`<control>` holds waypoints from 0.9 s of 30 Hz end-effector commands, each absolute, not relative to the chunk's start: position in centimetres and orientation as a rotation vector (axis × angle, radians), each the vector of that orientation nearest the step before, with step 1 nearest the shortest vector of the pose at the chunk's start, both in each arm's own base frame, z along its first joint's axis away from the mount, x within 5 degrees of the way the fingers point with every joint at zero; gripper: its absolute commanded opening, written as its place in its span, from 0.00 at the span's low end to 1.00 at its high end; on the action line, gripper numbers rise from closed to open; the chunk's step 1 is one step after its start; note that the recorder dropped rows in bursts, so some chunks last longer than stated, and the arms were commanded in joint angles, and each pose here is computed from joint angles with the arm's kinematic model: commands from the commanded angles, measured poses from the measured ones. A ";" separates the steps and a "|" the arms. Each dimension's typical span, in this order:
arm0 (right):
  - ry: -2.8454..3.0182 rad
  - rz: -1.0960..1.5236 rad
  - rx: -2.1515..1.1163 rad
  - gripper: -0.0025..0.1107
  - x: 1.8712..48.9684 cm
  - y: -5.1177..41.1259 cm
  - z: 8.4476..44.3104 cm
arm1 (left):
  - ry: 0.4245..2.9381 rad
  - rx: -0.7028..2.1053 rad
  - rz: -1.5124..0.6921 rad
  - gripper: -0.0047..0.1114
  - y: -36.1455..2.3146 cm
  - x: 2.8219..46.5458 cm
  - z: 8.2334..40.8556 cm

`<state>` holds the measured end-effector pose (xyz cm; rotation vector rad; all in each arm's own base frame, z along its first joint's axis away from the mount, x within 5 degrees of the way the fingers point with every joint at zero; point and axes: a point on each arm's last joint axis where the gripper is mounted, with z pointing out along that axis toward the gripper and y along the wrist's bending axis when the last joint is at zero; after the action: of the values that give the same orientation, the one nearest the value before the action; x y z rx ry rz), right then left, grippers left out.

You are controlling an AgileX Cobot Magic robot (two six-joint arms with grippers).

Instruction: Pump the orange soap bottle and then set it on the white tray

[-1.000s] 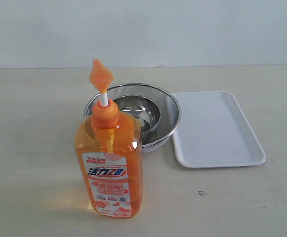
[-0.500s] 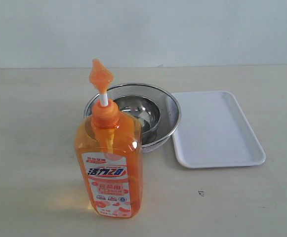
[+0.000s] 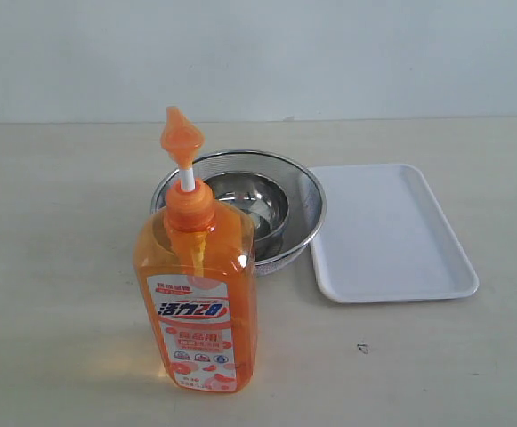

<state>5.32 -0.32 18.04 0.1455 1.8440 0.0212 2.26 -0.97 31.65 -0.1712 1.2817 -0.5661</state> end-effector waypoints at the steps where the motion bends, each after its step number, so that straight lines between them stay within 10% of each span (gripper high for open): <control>1: 1.838 0.010 0.138 0.03 5.3 -0.3 18.1 | 1.229 -0.176 -0.551 0.08 -0.8 2.4 34.6; 10: 1.840 0.010 0.138 0.03 5.3 -0.3 18.1 | 1.387 0.694 -0.654 0.08 -7.1 6.3 40.2; 16: 1.840 0.010 0.138 0.03 5.3 -0.3 18.1 | 1.485 1.150 -0.734 0.08 -9.2 9.4 37.2; 27: 1.832 0.010 0.138 0.03 5.3 -0.3 18.1 | 1.517 0.920 -0.726 0.08 -6.2 13.5 36.9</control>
<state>5.32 -0.32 18.02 0.1456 1.8458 0.0212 12.64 -7.07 36.72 0.9913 1.5405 -0.7161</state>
